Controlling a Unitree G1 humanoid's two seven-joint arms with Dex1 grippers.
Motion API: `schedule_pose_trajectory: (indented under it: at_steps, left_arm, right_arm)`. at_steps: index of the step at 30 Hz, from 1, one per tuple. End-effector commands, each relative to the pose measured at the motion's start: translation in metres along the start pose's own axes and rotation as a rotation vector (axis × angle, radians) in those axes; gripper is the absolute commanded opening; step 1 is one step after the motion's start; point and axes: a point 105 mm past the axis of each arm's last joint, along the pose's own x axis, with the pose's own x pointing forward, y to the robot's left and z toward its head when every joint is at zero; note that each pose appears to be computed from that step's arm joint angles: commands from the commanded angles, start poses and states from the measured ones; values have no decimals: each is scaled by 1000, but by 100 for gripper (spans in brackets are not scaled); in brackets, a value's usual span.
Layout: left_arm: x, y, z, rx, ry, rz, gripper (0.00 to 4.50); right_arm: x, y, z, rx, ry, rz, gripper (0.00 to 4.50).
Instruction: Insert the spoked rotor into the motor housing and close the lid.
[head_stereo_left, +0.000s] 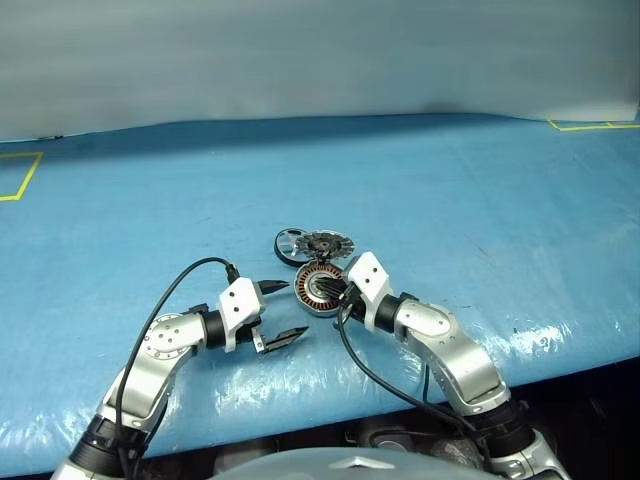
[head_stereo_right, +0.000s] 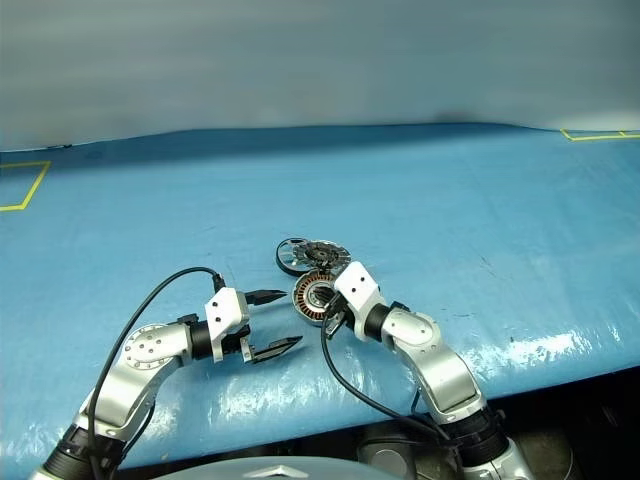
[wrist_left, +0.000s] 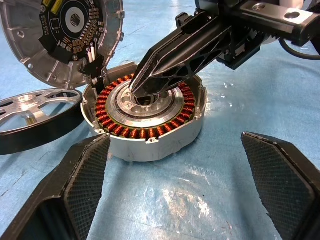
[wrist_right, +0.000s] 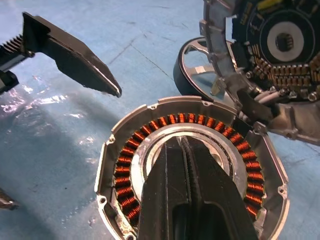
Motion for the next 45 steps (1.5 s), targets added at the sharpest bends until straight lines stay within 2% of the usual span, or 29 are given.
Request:
schedule_pose_trajectory:
  at_steps: [1, 8, 16, 20, 23, 29, 31, 34, 39, 45]
  left_arm:
    - [0, 0, 15, 31, -45, -1, 450]
    - [0, 1, 15, 37, -46, 6, 450]
    - [2, 2, 16, 44, -47, 10, 450]
    - [2, 2, 16, 40, -49, 11, 450]
    - [2, 2, 15, 38, -50, 14, 450]
    - [-3, 11, 17, 41, -56, 68, 450]
    - [-5, 14, 18, 40, -58, 83, 450]
    - [-7, 18, 17, 49, -44, 91, 450]
    - [-9, 18, 19, 49, -48, 94, 450]
    - [-12, 19, 17, 38, -46, 115, 450]
  right_arm:
    - [1, -3, 8, -25, -27, -19, 5]
    - [6, -8, 4, -4, -14, -68, 5]
    - [8, -14, -37, -54, 217, -129, 5]
    - [8, -16, -39, -79, 232, -143, 5]
    - [8, -13, -35, -92, 210, -129, 5]
    - [7, -9, 18, -41, -93, -116, 5]
    - [6, -6, 26, -44, -128, -92, 5]
    - [9, -2, 26, -68, -117, -59, 5]
    - [14, -1, 3, -101, -12, -47, 5]
    - [13, 7, -10, -121, 42, 0, 5]
